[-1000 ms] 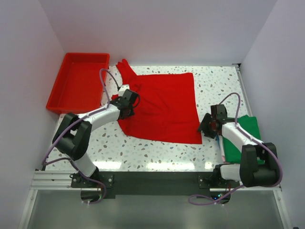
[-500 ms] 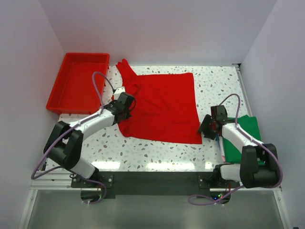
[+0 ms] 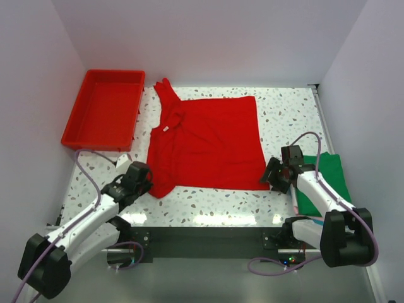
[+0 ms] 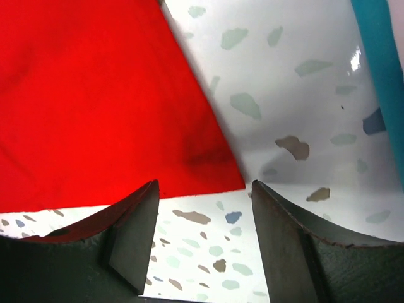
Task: Fold and stack the t-shirts
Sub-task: Flatten the tshirt out
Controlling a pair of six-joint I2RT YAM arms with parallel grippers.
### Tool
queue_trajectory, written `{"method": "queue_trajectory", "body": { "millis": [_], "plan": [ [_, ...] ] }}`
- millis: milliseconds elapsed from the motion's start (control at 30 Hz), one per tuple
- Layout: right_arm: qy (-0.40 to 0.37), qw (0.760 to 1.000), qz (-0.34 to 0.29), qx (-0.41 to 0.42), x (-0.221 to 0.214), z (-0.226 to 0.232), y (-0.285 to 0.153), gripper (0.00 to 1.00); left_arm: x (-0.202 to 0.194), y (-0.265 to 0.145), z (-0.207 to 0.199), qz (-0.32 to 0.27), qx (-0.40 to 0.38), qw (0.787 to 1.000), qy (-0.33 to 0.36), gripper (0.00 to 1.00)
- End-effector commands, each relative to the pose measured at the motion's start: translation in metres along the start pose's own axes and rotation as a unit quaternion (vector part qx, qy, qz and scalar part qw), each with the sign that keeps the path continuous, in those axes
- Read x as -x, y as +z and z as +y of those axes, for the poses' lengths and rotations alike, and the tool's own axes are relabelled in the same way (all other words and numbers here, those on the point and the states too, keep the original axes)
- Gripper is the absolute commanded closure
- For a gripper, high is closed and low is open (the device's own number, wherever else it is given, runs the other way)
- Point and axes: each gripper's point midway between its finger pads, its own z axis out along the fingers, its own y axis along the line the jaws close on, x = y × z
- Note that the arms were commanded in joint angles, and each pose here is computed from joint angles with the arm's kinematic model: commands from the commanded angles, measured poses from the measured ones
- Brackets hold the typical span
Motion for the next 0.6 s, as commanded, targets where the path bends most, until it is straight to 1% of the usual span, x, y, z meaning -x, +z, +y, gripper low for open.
{"method": "queue_trajectory", "body": {
  "millis": [0, 33, 100, 133, 200, 233, 267, 300, 400, 500, 567],
  "plan": [
    [0.003, 1.000, 0.017, -0.003, -0.009, -0.002, -0.007, 0.36, -0.049, -0.003, 0.027, 0.064, -0.001, 0.992, -0.105, 1.00],
    [0.003, 1.000, 0.015, -0.005, -0.008, -0.002, -0.008, 0.36, -0.060, 0.001, 0.034, 0.070, -0.005, 0.991, -0.110, 1.00],
    [0.006, 1.000, 0.015, -0.012, -0.006, -0.003, -0.008, 0.36, -0.061, -0.002, 0.031, 0.070, -0.027, 0.990, -0.123, 0.91],
    [0.005, 1.000, 0.016, -0.014, -0.006, -0.004, -0.008, 0.36, -0.060, -0.003, 0.030, 0.070, -0.030, 0.990, -0.120, 0.79],
    [0.006, 1.000, 0.016, -0.017, -0.006, -0.004, -0.007, 0.36, -0.052, -0.007, 0.028, 0.060, -0.034, 0.992, -0.104, 0.65],
    [0.007, 1.000, 0.015, -0.018, -0.006, -0.005, -0.006, 0.37, -0.044, -0.012, 0.025, 0.052, -0.033, 0.993, -0.097, 0.55],
    [0.009, 1.000, 0.014, -0.018, -0.006, -0.005, -0.005, 0.37, -0.039, -0.014, 0.025, 0.045, -0.029, 0.994, -0.094, 0.52],
    [0.009, 1.000, 0.014, -0.018, -0.006, -0.006, -0.004, 0.39, -0.030, -0.015, 0.028, 0.027, -0.017, 0.995, -0.090, 0.50],
    [0.011, 1.000, 0.017, -0.020, -0.009, -0.008, 0.001, 0.41, -0.008, -0.022, 0.033, -0.007, 0.015, 0.997, -0.077, 0.50],
    [0.012, 0.999, 0.021, -0.028, -0.012, -0.013, 0.005, 0.43, 0.004, -0.025, 0.046, -0.027, 0.067, 0.995, -0.070, 0.56],
    [0.013, 0.999, 0.020, -0.028, -0.012, -0.013, 0.007, 0.45, 0.012, -0.029, 0.047, -0.036, 0.083, 0.993, -0.070, 0.56]
  ]
}}
